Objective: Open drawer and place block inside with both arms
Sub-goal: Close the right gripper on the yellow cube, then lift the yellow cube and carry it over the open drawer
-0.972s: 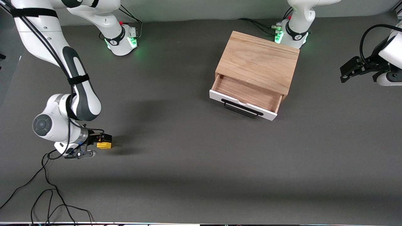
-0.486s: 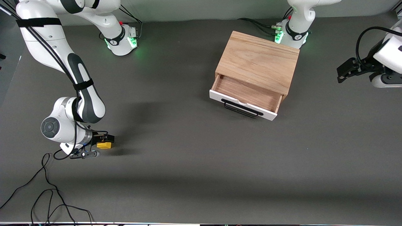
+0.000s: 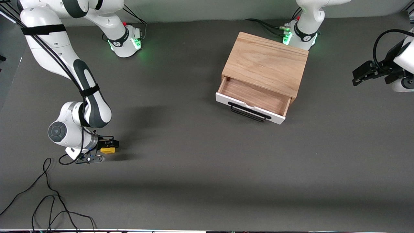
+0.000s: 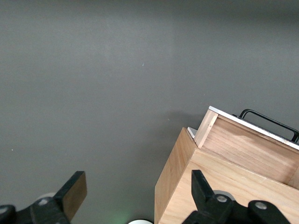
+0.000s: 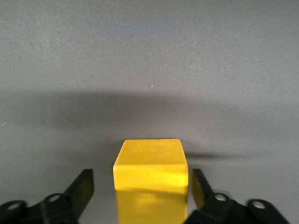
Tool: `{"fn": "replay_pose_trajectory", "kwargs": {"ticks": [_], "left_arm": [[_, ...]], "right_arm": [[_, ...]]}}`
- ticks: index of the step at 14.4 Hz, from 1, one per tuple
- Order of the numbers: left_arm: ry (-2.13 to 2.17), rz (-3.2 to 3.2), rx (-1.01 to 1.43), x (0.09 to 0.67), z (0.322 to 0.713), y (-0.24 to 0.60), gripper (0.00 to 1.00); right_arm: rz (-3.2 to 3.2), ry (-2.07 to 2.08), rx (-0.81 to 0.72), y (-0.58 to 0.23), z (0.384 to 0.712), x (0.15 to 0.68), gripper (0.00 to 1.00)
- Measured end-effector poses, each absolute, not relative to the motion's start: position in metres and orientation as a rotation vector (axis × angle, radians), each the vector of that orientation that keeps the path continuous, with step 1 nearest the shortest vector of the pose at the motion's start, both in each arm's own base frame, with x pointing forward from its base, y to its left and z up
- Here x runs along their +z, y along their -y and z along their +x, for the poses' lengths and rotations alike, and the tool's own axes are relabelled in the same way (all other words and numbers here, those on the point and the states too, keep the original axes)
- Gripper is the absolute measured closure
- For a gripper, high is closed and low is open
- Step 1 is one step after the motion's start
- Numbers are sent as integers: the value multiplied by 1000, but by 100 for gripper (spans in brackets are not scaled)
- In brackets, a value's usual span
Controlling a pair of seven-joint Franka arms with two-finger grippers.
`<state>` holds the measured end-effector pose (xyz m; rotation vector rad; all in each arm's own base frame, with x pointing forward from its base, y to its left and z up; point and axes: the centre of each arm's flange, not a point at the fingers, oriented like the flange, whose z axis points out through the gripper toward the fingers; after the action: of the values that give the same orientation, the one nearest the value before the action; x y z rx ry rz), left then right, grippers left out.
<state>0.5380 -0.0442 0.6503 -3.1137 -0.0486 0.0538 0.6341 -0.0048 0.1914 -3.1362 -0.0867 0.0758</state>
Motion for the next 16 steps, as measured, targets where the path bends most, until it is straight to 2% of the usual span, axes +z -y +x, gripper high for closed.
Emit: {"fn": "replay_pose_trajectory", "kwargs": {"ticks": [5, 7, 11, 14, 16], "left_arm": [[36, -3109, 114, 650, 532, 49, 0], [31, -3109, 114, 653, 531, 50, 0], [29, -3110, 107, 655, 531, 51, 0], [33, -3110, 108, 655, 531, 50, 0], [43, -3110, 111, 654, 531, 47, 0]], "right_arm": [[-3136, 87, 69, 5, 636, 193, 0], [-3136, 87, 69, 5, 636, 193, 3], [-3137, 85, 68, 5, 636, 193, 45], [-3134, 84, 71, 5, 639, 200, 45], [-3121, 58, 119, 2, 648, 223, 45]]}}
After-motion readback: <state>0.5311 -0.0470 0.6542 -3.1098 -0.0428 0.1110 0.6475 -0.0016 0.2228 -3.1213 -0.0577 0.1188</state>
